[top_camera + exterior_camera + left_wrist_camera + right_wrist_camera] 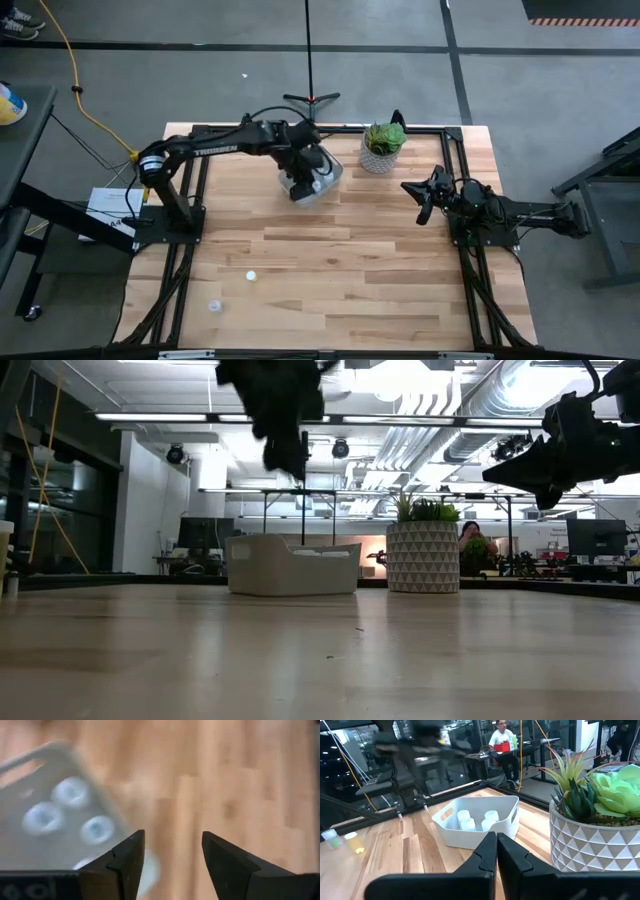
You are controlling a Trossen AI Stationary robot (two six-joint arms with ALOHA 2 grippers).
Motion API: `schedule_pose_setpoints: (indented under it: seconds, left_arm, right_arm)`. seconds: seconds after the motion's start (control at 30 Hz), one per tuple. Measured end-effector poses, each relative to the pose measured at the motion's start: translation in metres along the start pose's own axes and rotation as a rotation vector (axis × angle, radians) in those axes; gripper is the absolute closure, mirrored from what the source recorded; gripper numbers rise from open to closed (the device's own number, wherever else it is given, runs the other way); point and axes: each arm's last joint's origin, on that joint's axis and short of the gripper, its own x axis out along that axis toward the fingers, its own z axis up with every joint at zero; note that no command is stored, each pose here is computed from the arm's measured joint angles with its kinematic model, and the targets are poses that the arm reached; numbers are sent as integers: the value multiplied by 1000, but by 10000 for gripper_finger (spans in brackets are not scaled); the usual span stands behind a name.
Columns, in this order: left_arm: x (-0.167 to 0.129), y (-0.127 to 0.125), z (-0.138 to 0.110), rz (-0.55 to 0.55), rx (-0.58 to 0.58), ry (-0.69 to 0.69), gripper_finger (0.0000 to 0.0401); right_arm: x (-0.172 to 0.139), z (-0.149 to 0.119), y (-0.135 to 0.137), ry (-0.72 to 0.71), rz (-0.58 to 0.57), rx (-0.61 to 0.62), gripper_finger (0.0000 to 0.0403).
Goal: Pick and place pill bottles into a basket
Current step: Put the yellow medicine bottle into the gray bin
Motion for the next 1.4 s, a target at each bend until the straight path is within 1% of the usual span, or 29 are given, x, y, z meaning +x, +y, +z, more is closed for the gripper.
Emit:
schedule_pose_setpoints:
  seconds: [0.07, 0.1, 0.17, 0.23, 0.3, 0.4, 0.5, 0.57, 0.7, 0.8, 0.9, 0.97, 1.03, 1.2, 1.4]
  left_arm:
    - [-10, -20, 4, -49, 81, -4, 179]
    - [-16, -32, 3, -66, 116, 21, 182]
    - [-27, -55, -7, -72, 190, 118, 189]
    - [-39, -72, -21, -35, 224, 222, 194]
    - [-47, -86, -32, -13, 205, 272, 197]
    - [-53, -103, -45, -35, 140, 285, 199]
    - [-53, -123, -56, -56, 114, 269, 199]
    - [-50, -134, -68, -7, 117, 302, 199]
    - [-36, -147, -99, 208, 158, 384, 199]
    - [-18, -152, -121, 245, 153, 453, 199]
    - [-2, -155, -139, 191, 100, 525, 199]
    - [7, -158, -146, 125, 70, 536, 199]
    - [12, -162, -150, 86, 72, 537, 199]
    - [15, -178, -153, 28, 130, 496, 199]
    - [18, -195, -158, -5, 177, 465, 199]
  right_arm:
    - [0, 0, 0, 1, 0, -6, 400]
    - [0, 0, 0, 0, 0, -8, 401]
    - [0, 0, 0, -2, -6, -8, 401]
    - [0, 0, 0, -5, -14, -7, 399]
    - [0, 0, 0, -5, -16, -11, 399]
    - [0, 0, 0, -6, -18, -18, 402]
    - [0, 0, 0, -5, -17, -4, 399]
    - [0, 0, 0, -4, -14, 4, 399]
    - [0, 0, 0, -4, -12, 8, 401]
    - [0, 0, 0, -4, -12, 8, 399]
    - [0, 0, 0, -4, -12, 8, 401]
    - [0, 0, 0, -4, -12, 1, 401]
    - [0, 0, 0, -4, -11, -7, 400]
    - [0, 0, 0, -4, -11, -15, 401]
    - [0, 0, 0, -3, -11, -15, 400]
